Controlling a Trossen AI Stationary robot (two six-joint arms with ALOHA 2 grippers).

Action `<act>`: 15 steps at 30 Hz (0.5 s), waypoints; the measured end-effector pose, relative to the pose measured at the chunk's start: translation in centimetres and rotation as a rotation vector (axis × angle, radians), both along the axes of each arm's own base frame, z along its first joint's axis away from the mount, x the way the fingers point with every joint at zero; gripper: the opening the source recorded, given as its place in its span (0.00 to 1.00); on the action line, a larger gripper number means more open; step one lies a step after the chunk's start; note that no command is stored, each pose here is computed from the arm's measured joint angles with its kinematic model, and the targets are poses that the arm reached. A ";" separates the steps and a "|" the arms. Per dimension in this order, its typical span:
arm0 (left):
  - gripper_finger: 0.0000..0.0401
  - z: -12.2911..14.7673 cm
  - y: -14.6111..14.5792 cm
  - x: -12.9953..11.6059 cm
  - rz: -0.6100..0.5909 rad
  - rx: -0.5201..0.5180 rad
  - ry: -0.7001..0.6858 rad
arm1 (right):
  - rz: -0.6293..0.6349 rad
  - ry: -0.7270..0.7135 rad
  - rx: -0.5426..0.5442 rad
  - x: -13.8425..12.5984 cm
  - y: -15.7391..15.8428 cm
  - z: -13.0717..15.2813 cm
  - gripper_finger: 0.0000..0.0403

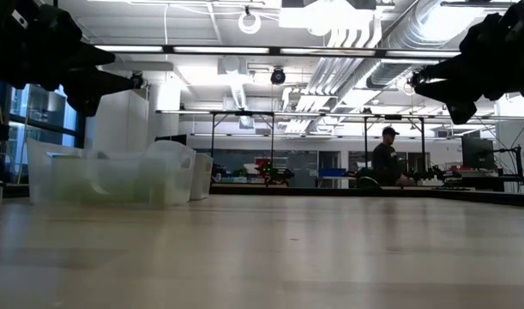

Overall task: Sort & place blocks by color
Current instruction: Return to Home Position

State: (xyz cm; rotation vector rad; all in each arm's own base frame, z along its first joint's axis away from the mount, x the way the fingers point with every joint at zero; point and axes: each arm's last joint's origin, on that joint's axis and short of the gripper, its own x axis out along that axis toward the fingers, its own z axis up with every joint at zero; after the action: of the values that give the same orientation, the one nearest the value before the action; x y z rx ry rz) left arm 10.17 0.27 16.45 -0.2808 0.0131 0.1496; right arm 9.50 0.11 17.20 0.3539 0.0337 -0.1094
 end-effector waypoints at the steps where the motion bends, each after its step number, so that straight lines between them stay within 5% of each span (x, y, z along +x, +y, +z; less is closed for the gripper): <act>1: 0.44 0.0 0.0 0.0 0.000 0.000 0.000 | -0.006 0.000 0.001 0.0 0.0 0.0 0.38; 15: 0.44 0.0 0.0 0.0 0.002 0.000 0.000 | -0.007 0.010 -0.071 0.0 0.0 0.0 0.38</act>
State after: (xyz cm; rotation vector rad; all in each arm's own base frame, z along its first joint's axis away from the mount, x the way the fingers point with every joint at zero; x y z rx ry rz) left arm 10.17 0.28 16.45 -0.2806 0.0129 0.1511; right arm 9.50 0.07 17.18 0.2828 0.0382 -0.1189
